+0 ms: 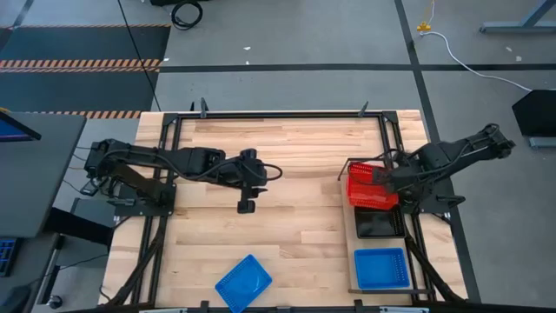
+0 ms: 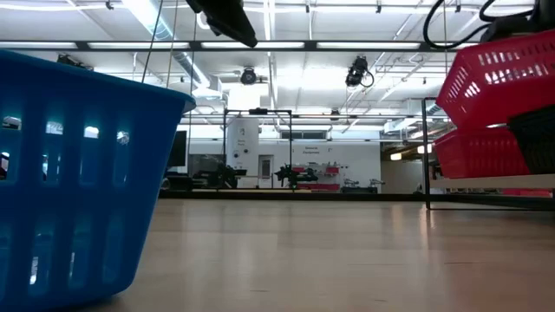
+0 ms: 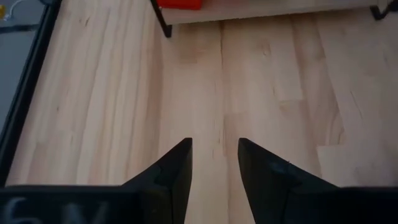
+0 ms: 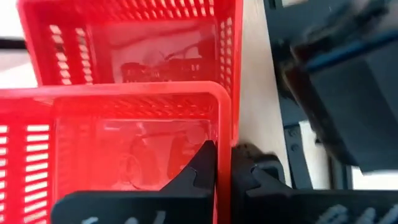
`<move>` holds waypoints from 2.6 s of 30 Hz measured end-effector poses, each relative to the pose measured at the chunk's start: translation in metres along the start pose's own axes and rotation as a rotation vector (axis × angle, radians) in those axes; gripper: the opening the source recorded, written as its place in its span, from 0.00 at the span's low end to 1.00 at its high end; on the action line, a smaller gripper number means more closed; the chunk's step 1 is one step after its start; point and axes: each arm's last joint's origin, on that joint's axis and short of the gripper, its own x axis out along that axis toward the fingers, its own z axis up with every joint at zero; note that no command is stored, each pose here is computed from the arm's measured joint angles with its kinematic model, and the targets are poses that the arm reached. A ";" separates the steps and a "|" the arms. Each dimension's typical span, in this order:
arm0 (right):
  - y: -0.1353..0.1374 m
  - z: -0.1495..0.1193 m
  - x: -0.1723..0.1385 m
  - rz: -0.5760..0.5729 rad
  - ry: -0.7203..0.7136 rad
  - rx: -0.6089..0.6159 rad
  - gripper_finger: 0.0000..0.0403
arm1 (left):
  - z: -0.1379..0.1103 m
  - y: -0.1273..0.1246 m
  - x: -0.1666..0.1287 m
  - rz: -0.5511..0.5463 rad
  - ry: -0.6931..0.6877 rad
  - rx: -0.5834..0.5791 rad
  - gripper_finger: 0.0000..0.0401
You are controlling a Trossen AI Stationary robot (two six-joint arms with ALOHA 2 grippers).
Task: Stack baskets on shelf by color
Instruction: Stack the red bin on top of the red bin on the shelf
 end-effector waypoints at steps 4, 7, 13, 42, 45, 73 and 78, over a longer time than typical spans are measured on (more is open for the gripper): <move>-0.006 0.010 0.003 0.061 -0.051 0.029 0.04 | 0.002 0.001 -0.003 0.000 -0.022 -0.046 0.34; -0.009 0.016 0.008 0.082 -0.093 0.055 0.03 | 0.002 0.001 -0.003 0.000 -0.024 -0.070 0.33; -0.019 0.024 0.026 0.039 -0.105 0.068 0.04 | 0.004 0.001 -0.003 -0.002 -0.044 -0.152 0.33; -0.008 0.024 0.034 -0.002 -0.234 -0.007 0.08 | 0.016 -0.008 -0.006 -0.044 -0.171 -0.309 0.32; -0.007 0.023 0.035 -0.022 -0.230 -0.022 0.12 | 0.016 -0.009 -0.006 -0.046 -0.171 -0.308 0.32; 0.002 0.013 0.042 -0.157 -0.085 -0.178 0.20 | 0.016 -0.020 -0.008 -0.073 -0.169 -0.280 0.32; 0.005 0.012 0.044 -0.154 -0.098 -0.189 0.20 | 0.016 -0.022 -0.008 -0.078 -0.170 -0.278 0.32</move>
